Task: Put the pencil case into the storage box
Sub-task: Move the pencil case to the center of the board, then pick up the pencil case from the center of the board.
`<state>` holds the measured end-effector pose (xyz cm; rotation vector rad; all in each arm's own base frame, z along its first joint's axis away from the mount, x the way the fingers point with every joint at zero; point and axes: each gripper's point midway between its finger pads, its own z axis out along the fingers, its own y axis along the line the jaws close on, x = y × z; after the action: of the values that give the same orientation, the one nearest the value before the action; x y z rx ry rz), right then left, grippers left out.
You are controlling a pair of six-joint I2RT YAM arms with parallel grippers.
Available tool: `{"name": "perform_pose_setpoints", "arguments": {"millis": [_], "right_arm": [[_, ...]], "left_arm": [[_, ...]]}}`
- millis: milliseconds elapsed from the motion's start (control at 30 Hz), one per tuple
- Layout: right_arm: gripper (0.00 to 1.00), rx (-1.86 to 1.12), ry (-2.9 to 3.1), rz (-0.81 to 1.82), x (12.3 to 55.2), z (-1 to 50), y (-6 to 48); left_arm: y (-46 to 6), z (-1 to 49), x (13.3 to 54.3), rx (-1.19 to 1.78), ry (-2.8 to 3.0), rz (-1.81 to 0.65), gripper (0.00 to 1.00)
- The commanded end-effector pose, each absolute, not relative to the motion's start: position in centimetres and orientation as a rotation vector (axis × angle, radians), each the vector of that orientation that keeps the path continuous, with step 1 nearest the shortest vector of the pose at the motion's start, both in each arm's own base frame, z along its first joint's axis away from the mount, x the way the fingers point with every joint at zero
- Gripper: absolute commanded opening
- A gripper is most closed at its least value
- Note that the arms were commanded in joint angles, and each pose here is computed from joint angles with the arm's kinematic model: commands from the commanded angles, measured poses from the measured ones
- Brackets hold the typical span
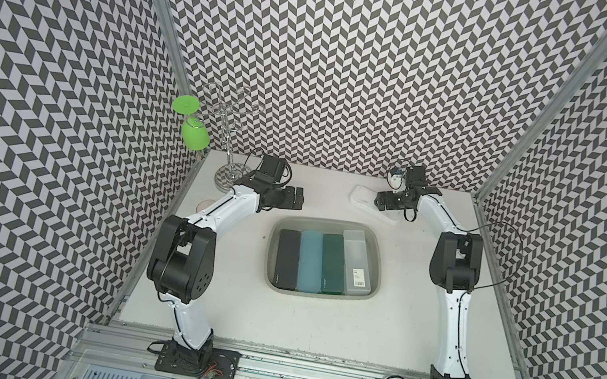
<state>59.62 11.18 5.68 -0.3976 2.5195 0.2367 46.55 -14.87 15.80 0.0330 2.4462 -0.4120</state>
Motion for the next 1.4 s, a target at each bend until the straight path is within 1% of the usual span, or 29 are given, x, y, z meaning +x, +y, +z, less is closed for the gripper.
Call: {"name": "perform_pose_setpoints", "arguments": {"millis": [0, 100, 267, 333, 367, 433, 533, 667, 867, 1000, 1367], "right_arm": [[0.92, -0.37, 2.7, 0.104, 54.4, 3.9, 8.3], [0.92, -0.341, 2.787, 0.012, 50.0, 3.5, 6.3], [0.92, -0.244, 2.885, -0.049, 42.1, 4.1, 4.5], [0.92, -0.2, 2.912, -0.032, 39.4, 4.9, 4.3], [0.93, -0.168, 2.921, -0.021, 38.2, 5.4, 4.3], [0.98, -0.125, 2.917, -0.022, 36.7, 6.6, 4.0], [1.0, -0.159, 2.869, 0.031, 36.1, 8.4, 4.7], [1.0, -0.248, 2.794, 0.132, 37.7, 9.6, 6.3], [1.0, -0.307, 2.868, 0.123, 38.1, 7.0, 8.0], [1.0, -0.294, 2.916, 0.165, 37.1, 5.4, 8.9], [1.0, -0.279, 3.031, 0.081, 33.6, 0.7, 7.8]], "left_arm": [[-15.5, 17.3, 47.2, 0.04, 2.411, -0.445, 1.0], [-15.5, 16.9, 47.0, 0.038, 2.423, -0.441, 1.0], [-15.5, 16.5, 46.7, 0.029, 2.439, -0.451, 1.0], [-15.6, 16.4, 46.7, 0.029, 2.446, -0.455, 0.99], [-15.7, 16.3, 46.7, 0.028, 2.449, -0.457, 1.0], [-15.9, 16.1, 46.7, 0.028, 2.456, -0.458, 0.99], [-16.3, 16.0, 46.7, 0.032, 2.469, -0.471, 1.0], [-16.7, 16.4, 46.6, 0.042, 2.473, -0.475, 1.0], [-16.4, 16.6, 46.3, 0.035, 2.489, -0.45, 1.0], [-16.1, 16.1, 45.8, 0.031, 2.509, -0.431, 1.0], [-16.0, 15.2, 45.8, 0.04, 2.528, -0.417, 1.0]]}}
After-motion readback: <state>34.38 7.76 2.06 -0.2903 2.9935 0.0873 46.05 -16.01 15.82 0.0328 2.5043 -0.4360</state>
